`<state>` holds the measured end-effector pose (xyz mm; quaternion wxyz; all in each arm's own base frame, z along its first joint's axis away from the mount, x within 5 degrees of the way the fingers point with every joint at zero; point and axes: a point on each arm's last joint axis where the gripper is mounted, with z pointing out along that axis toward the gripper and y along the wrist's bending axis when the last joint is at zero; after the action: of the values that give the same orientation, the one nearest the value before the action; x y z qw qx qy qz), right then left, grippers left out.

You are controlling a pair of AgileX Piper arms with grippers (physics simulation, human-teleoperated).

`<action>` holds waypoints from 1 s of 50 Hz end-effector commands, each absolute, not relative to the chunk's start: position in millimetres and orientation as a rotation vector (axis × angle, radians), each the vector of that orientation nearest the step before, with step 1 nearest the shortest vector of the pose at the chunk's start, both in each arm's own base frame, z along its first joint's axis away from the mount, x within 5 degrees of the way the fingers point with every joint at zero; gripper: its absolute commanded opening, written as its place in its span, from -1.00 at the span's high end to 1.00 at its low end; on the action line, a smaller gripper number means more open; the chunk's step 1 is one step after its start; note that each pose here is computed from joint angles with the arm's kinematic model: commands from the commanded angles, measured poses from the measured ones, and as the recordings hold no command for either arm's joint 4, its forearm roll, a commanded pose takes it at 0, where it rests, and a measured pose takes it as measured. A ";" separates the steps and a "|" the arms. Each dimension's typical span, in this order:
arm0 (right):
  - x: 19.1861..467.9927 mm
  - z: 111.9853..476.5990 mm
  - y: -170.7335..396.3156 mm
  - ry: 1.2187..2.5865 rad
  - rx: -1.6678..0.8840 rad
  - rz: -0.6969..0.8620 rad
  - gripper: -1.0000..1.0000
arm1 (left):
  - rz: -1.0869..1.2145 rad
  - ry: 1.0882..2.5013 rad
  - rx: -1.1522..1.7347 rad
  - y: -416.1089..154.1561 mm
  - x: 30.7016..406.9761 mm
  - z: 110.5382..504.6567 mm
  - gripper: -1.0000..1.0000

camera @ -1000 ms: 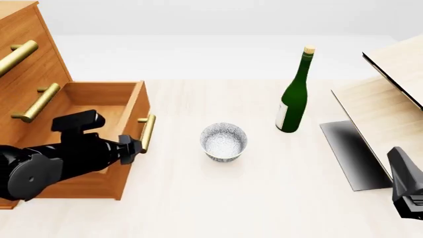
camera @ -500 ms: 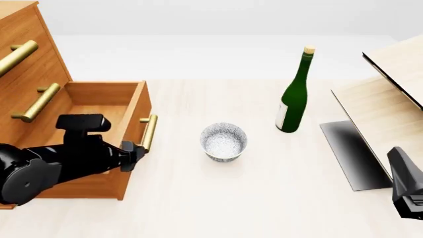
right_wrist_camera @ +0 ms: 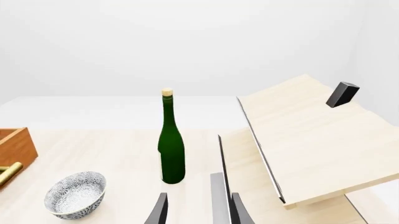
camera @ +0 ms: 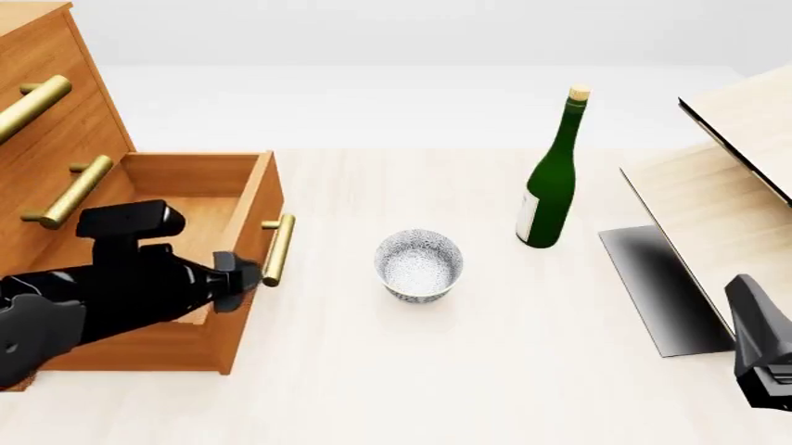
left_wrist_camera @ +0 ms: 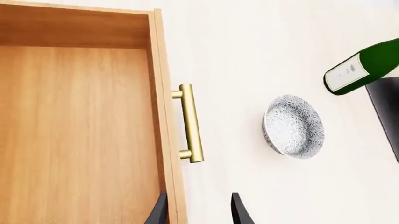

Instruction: Put the bowl in the bottom drawer of the cabinet and close it.

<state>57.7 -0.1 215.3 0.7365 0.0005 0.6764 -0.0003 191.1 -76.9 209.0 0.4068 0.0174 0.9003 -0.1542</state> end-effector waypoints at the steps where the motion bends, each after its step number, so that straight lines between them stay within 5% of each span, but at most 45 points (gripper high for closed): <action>1: 57.7 215.3 -0.1 1.486 0.001 -0.001 -1.00 | -0.434 2.177 0.039 -75.6 182.1 236.6 -1.00; 50: 57.7 215.3 -0.1 1.486 0.001 -0.001 -1.00 | -0.531 1.962 0.088 -65.3 137.2 314.7 -1.00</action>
<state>57.7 -0.1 215.3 0.7365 0.0005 0.6764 -0.0003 144.3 -64.9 298.2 0.5094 0.0279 0.8343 -0.2091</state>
